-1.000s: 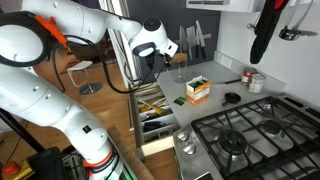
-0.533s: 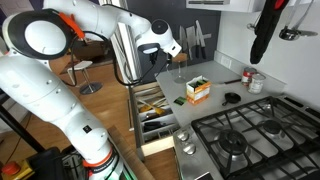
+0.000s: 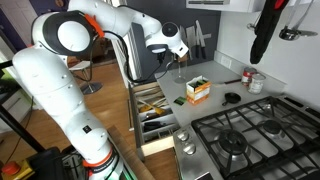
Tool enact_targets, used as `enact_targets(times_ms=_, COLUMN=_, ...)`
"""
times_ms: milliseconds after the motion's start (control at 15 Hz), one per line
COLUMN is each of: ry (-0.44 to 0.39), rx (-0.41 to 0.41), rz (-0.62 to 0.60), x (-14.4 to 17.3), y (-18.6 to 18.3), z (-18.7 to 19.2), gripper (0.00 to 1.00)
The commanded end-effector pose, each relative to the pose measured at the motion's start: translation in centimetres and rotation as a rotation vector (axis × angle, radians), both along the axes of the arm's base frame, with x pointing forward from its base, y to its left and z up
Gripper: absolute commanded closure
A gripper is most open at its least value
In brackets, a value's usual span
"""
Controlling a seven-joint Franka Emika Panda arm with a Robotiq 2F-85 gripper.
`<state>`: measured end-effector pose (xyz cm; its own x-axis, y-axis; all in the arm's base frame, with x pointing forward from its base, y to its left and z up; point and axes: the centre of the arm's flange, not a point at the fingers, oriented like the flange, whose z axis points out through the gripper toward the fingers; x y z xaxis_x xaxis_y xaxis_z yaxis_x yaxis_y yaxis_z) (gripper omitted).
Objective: Take the lid off of the glass bottle
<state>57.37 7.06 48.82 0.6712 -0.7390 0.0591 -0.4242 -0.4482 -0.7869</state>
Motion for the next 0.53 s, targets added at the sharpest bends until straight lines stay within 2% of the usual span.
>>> enact_targets(times_ms=0, ry=-0.017, rx=0.012, rz=-0.012, x=2.2, y=-1.1, z=-0.8, gripper=0.28)
enact_targets(times_ms=133, ry=-0.014, rx=0.008, rz=-0.018, x=2.7, y=-1.6, z=-1.1, gripper=0.35)
enact_targets(times_ms=333, ry=-0.007, rx=0.002, rz=-0.024, x=3.1, y=-2.1, z=-1.6, gripper=0.24)
enact_targets(times_ms=467, ry=-0.006, rx=0.004, rz=-0.026, x=3.3, y=-2.3, z=-1.7, gripper=0.22)
